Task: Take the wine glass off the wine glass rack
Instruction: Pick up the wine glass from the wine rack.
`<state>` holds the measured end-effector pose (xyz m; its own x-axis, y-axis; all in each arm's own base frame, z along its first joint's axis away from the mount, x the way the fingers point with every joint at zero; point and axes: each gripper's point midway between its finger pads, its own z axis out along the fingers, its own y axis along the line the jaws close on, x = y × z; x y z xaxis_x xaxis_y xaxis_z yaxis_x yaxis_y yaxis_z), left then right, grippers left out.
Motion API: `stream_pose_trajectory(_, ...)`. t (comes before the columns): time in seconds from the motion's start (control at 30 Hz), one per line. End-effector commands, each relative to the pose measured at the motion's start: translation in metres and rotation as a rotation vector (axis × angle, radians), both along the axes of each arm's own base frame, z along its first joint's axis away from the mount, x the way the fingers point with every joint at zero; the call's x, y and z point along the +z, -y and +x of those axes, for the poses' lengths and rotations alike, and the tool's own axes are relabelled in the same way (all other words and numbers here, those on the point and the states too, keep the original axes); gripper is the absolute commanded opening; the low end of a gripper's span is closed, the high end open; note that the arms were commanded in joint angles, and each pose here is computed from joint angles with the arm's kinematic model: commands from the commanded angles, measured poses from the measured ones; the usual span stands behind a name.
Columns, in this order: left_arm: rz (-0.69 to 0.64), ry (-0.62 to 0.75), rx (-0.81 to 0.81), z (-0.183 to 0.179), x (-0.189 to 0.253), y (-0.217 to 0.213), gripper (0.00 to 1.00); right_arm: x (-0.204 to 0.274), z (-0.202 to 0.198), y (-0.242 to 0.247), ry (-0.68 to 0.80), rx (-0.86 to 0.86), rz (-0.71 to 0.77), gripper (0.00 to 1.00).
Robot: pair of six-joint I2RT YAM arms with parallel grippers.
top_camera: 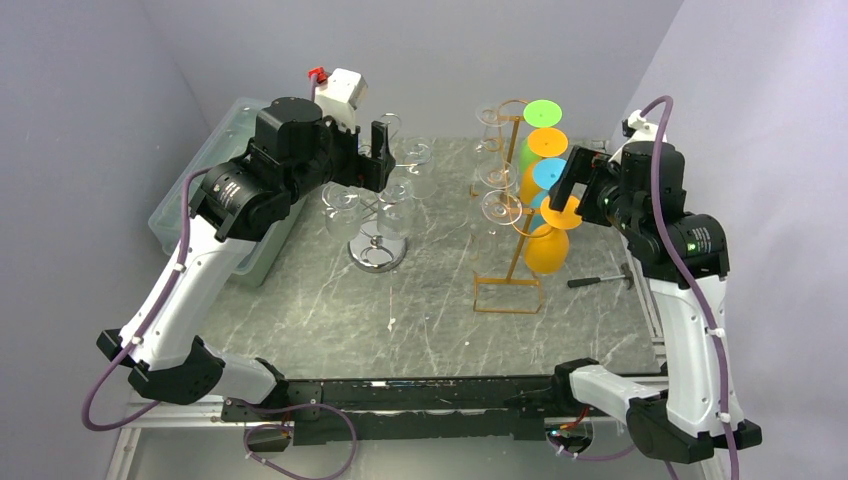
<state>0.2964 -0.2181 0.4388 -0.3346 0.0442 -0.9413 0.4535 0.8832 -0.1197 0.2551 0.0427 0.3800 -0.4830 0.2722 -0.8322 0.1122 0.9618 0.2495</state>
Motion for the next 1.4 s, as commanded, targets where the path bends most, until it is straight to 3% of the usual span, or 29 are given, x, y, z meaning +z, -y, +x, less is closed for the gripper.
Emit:
stream_pose_trajectory(0.0, -0.054, 0.029, -0.013, -0.001, 0.014, 0.005, 0.99, -0.008, -0.002, 0.001, -0.034, 0.024, -0.038, 1.00)
stream_pose_trajectory(0.63, -0.038, 0.012, -0.005, 0.004, 0.007, 0.008, 0.99, -0.032, -0.008, -0.016, -0.133, 0.053, -0.170, 0.94)
stream_pose_trajectory(0.9, -0.034, 0.005, -0.010, 0.005, 0.004, 0.010, 0.99, -0.033, -0.008, -0.015, -0.136, 0.048, -0.186, 0.83)
stream_pose_trajectory(1.17, -0.034, -0.001, -0.014, 0.006, 0.003, 0.012, 0.99, -0.037, -0.007, -0.014, -0.139, 0.052, -0.201, 0.85)
stream_pose_trajectory(1.37, -0.035, -0.007, -0.015, 0.006, 0.001, 0.013, 0.99, -0.035, -0.006, -0.016, -0.122, 0.063, -0.192, 0.76)
